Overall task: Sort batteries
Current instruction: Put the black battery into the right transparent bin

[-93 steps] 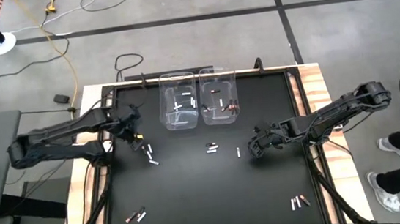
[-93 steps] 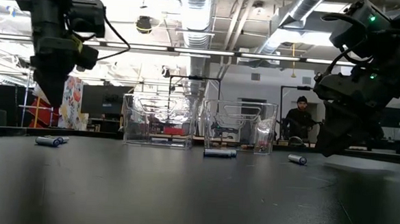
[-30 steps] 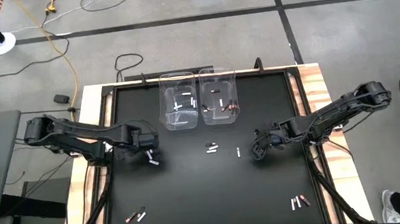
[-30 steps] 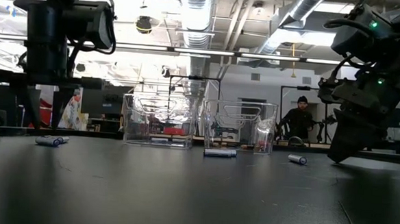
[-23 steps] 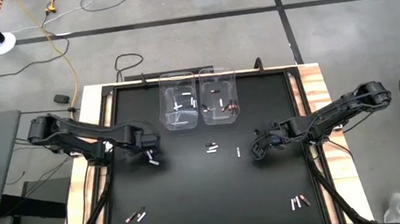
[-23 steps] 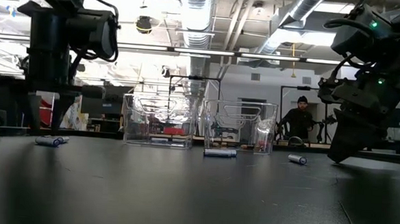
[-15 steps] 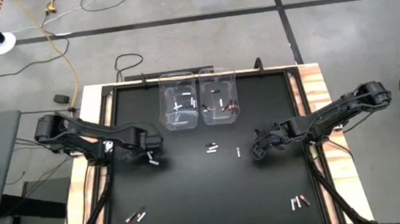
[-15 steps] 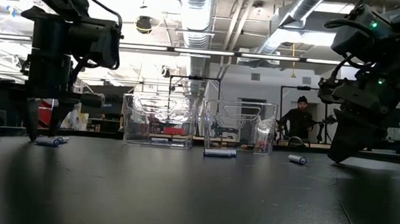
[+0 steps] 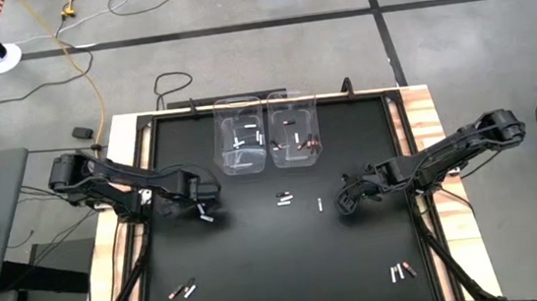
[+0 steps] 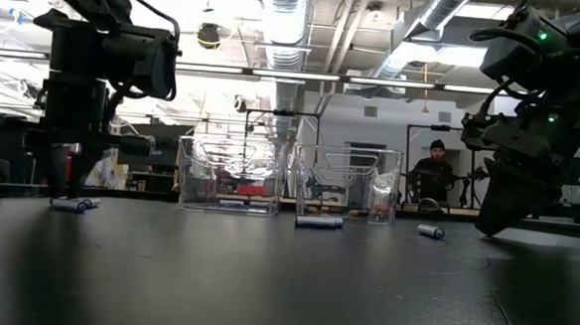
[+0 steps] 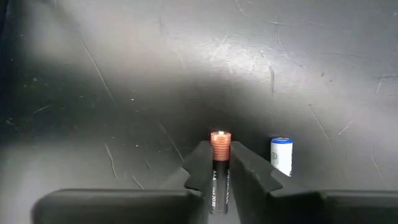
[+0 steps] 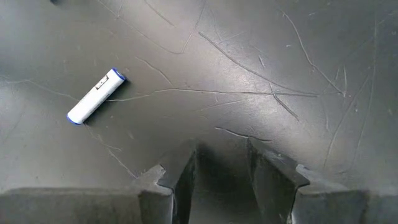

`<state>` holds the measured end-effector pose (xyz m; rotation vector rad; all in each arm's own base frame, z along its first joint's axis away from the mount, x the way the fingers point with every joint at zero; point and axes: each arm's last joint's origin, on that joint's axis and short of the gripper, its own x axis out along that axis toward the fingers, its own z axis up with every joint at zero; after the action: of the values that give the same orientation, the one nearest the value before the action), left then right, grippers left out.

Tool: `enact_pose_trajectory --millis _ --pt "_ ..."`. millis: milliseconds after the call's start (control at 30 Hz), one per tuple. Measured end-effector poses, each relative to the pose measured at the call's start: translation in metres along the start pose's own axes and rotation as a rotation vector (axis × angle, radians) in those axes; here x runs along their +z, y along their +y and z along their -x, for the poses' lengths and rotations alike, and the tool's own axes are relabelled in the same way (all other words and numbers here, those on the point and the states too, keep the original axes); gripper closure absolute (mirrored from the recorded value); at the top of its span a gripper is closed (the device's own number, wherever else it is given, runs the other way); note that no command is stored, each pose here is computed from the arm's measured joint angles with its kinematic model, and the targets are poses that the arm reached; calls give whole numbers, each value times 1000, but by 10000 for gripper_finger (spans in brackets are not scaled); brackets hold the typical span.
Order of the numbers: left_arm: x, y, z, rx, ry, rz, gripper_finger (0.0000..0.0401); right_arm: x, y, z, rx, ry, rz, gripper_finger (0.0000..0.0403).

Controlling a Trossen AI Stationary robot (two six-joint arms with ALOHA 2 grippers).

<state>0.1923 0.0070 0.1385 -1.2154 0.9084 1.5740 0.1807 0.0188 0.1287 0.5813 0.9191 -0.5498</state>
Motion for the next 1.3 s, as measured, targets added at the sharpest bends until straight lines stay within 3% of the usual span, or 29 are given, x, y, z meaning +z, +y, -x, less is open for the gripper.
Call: enact_pose_trajectory --millis 133,600,800,1000,1300 --pt "0 1 0 12 -5 -2 384 0 0 0 0 0 0 239" --pt "6 5 15 -36 -21 1 371 0 0 0 0 0 1 239" --pt "18 10 48 -102 -61 -37 369 0 0 0 2 -1 0 239" --pt "33 7 96 -311 -168 -160 371 0 0 0 4 -3 -2 239" --pt "96 -38 174 -515 -433 -430 371 6 -4 -2 -10 -17 -44 239"
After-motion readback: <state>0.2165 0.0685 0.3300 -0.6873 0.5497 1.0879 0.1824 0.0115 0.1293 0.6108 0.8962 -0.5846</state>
